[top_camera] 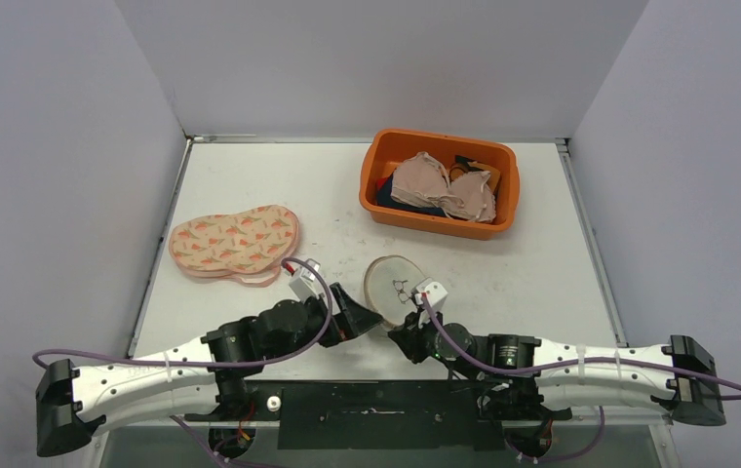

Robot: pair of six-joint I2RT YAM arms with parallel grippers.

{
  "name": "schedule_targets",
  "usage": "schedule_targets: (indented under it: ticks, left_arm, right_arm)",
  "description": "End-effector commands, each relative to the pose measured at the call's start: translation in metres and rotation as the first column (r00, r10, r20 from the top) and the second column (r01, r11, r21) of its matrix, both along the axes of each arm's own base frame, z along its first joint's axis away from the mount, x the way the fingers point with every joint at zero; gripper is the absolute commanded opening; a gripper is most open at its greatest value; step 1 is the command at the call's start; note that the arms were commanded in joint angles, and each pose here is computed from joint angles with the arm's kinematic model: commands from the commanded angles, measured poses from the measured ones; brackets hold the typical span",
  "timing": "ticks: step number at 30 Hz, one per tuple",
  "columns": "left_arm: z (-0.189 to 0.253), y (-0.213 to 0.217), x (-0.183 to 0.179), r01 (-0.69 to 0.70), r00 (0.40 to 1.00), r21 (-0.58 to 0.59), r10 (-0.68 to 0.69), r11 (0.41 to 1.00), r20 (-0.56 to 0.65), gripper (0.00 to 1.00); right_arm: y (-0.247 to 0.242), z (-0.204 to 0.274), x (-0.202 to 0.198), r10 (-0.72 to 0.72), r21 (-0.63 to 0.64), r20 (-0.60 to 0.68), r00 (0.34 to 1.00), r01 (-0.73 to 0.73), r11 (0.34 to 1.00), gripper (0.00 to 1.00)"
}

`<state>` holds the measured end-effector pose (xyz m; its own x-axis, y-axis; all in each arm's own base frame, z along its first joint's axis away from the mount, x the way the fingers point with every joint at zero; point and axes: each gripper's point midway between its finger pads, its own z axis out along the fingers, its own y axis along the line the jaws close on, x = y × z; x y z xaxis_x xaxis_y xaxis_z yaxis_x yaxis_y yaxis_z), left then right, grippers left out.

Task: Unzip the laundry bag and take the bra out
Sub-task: Unzip the laundry bag at the center of the board.

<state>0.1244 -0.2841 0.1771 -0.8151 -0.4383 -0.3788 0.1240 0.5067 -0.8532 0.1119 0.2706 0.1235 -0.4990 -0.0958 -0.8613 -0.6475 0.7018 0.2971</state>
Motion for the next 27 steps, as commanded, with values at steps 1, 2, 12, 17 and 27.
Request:
schedule_targets:
  ticks: [1,2,12,17,27]
  left_arm:
    - [-0.008,0.003,0.001,-0.096,0.995,-0.017,0.095,0.995,-0.033,0.92]
    - [-0.008,0.000,0.001,-0.096,0.995,-0.031,0.095,0.995,-0.037,0.90]
    - [0.009,-0.028,0.016,-0.117,0.993,-0.064,0.117,0.991,-0.014,0.63]
    - [0.013,-0.023,0.025,-0.165,0.986,-0.073,0.165,0.984,0.001,0.49]
    - [0.004,-0.018,0.031,-0.203,0.979,-0.055,0.203,0.978,-0.010,0.19]
  right_arm:
    - [0.026,0.039,-0.001,0.031,0.121,0.032,0.999,-0.035,0.992,0.05]
    - [0.028,0.039,-0.001,0.035,0.123,0.031,0.999,-0.039,0.992,0.05]
    - [0.038,0.051,-0.006,0.081,0.152,0.037,0.996,-0.086,0.985,0.05]
    - [0.036,0.049,-0.006,0.080,0.146,0.038,0.996,-0.085,0.986,0.05]
    - [0.035,0.050,-0.007,0.079,0.152,0.041,0.996,-0.085,0.985,0.05]
